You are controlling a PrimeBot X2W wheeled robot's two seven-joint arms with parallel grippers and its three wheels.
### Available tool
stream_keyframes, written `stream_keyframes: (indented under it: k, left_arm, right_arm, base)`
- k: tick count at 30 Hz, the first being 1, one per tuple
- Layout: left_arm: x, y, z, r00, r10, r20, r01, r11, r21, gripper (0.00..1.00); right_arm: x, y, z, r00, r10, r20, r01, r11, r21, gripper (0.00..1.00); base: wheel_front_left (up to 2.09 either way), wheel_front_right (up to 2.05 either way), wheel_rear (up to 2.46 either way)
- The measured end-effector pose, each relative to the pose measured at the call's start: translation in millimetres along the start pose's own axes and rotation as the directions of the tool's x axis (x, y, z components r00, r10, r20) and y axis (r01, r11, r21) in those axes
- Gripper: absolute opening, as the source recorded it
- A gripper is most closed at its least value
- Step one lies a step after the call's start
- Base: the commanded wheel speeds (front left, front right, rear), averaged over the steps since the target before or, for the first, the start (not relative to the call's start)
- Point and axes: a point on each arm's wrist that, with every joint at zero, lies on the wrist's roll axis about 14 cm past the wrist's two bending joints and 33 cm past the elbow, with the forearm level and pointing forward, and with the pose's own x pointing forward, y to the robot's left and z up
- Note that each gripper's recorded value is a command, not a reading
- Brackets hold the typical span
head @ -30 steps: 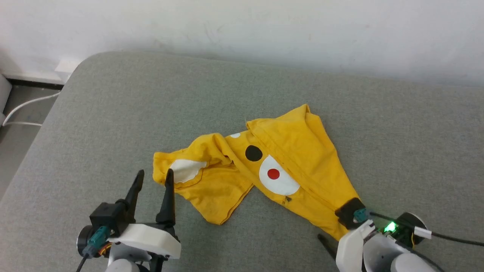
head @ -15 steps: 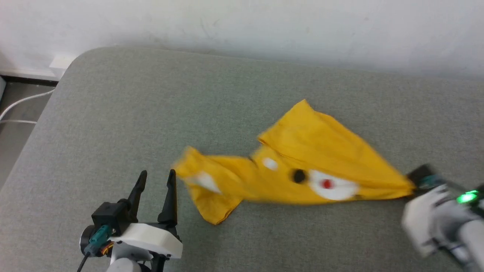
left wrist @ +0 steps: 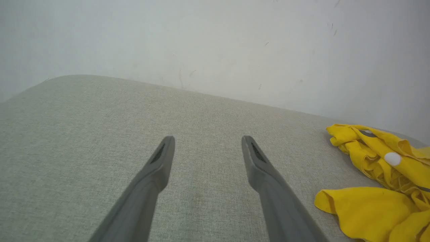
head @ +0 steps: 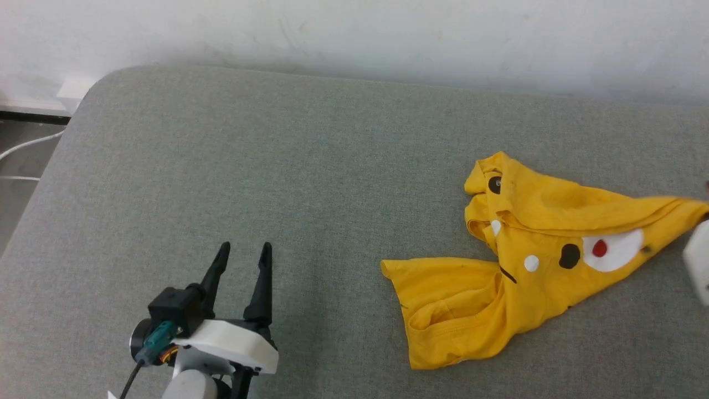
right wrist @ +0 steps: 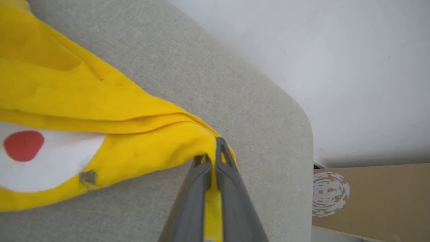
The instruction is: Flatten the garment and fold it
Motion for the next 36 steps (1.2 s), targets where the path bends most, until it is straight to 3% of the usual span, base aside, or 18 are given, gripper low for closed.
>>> stream_keyframes:
  k: [1, 6, 14, 22, 29, 34, 35, 36]
  left_arm:
    - [1.0, -2.9, -1.6, 1.0, -0.009, -0.005, 0.009, 1.0, 0.0, 1.0]
    - [4.1, -20.9, -10.2, 0.997, -0.072, -0.031, 0.072, 0.997, -0.003, 1.0]
    - [10.8, -70.7, -25.2, 0.962, -0.238, -0.135, 0.236, 0.971, -0.03, 1.0]
    - [5.3, -144.9, -61.7, 0.804, -0.454, -0.384, 0.468, 0.882, -0.063, 1.0]
    - [23.5, -165.4, -81.5, 0.709, -0.485, -0.511, 0.575, 0.818, 0.021, 1.0]
    - [19.5, -166.7, -117.7, 0.617, -0.461, -0.638, 0.623, 0.781, 0.037, 1.0]
    - [21.5, -167.6, -119.5, 0.609, -0.462, -0.644, 0.631, 0.775, 0.04, 0.47]
    - [23.9, -168.8, -120.0, 0.605, -0.466, -0.645, 0.637, 0.77, 0.042, 0.0]
  right_arm:
    - [2.3, 12.0, -5.8, 1.0, 0.024, -0.015, -0.023, 1.0, 0.019, 1.0]
    - [2.9, 41.7, -9.4, 0.997, 0.072, 0.011, -0.073, 0.993, 0.093, 1.0]
    - [-31.8, 72.8, 11.6, 0.978, 0.094, 0.189, -0.142, 0.954, 0.262, 1.0]
    - [-85.7, 80.5, 8.6, 0.962, 0.026, 0.272, -0.139, 0.904, 0.405, 1.0]
    - [-111.0, 102.8, -0.9, 0.967, 0.022, 0.254, -0.149, 0.857, 0.493, 1.0]
    - [-112.5, 109.5, -14.1, 0.978, 0.024, 0.209, -0.131, 0.846, 0.516, 1.0]
    - [-112.2, 109.6, -15.6, 0.979, 0.022, 0.203, -0.127, 0.844, 0.52, 1.0]
    - [-111.9, 109.5, -17.0, 0.98, 0.02, 0.198, -0.123, 0.844, 0.522, 1.0]
  base:
    - [0.0, 0.0, 0.0]
    - [0.0, 0.0, 0.0]
    - [0.0, 0.0, 0.0]
    - [0.0, 0.0, 0.0]
    - [0.0, 0.0, 0.0]
    - [0.0, 0.0, 0.0]
    - [0.0, 0.0, 0.0]
    - [0.0, 0.0, 0.0]
